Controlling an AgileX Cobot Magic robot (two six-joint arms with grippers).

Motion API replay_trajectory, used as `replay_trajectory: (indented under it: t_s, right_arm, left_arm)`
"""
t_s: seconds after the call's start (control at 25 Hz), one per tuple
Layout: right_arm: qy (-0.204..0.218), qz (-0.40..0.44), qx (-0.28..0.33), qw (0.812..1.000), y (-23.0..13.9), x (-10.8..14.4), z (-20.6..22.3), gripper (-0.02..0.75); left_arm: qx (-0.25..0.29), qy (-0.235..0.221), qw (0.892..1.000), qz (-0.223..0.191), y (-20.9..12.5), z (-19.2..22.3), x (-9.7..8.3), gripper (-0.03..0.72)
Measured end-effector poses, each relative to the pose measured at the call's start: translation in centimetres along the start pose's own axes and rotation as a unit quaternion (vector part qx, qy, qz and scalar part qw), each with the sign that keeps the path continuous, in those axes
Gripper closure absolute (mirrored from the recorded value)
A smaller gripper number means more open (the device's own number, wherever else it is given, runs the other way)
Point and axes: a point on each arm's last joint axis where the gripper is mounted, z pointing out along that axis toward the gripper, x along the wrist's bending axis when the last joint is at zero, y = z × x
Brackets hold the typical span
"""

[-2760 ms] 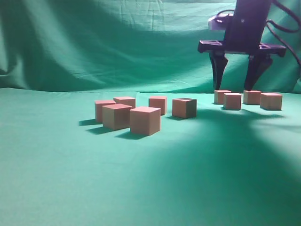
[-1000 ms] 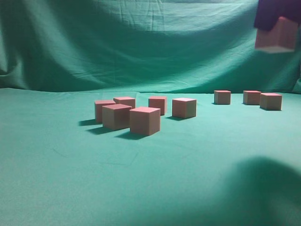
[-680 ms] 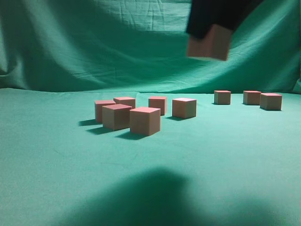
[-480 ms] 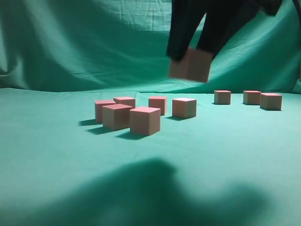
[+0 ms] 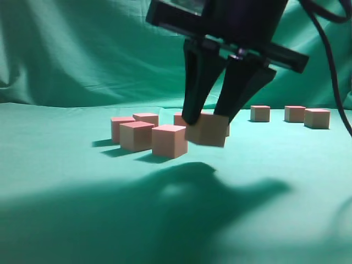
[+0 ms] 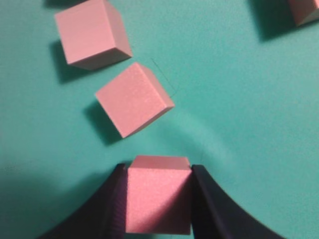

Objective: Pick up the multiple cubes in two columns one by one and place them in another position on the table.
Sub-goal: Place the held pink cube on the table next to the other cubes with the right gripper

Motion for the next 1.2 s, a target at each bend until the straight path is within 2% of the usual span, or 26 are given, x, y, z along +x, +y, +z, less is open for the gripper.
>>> replay_trajectory:
  t_s: [0.56,0.84,1.08,1.2]
  right_arm:
    - [-0.015,-0.014,0.01,1.0,0.0,-0.5,1.7,0.484]
    - [-0.015,-0.018,0.047,0.999,0.0,-0.3,1.6,0.151]
    - [-0.007,-0.046,0.098,0.994,2.1,1.0,-1.5,0.155]
    - [-0.022,-0.07,0.123,0.99,3.2,1.4,-3.5,0.155]
  left_arm:
    - [0.0,0.0,1.0,0.0,0.0,0.0,0.0,0.688]
    - [0.0,0.0,1.0,0.0,0.0,0.0,0.0,0.688]
    - [0.0,0.0,1.0,0.0,0.0,0.0,0.0,0.688]
    - [0.0,0.0,1.0,0.0,0.0,0.0,0.0,0.688]
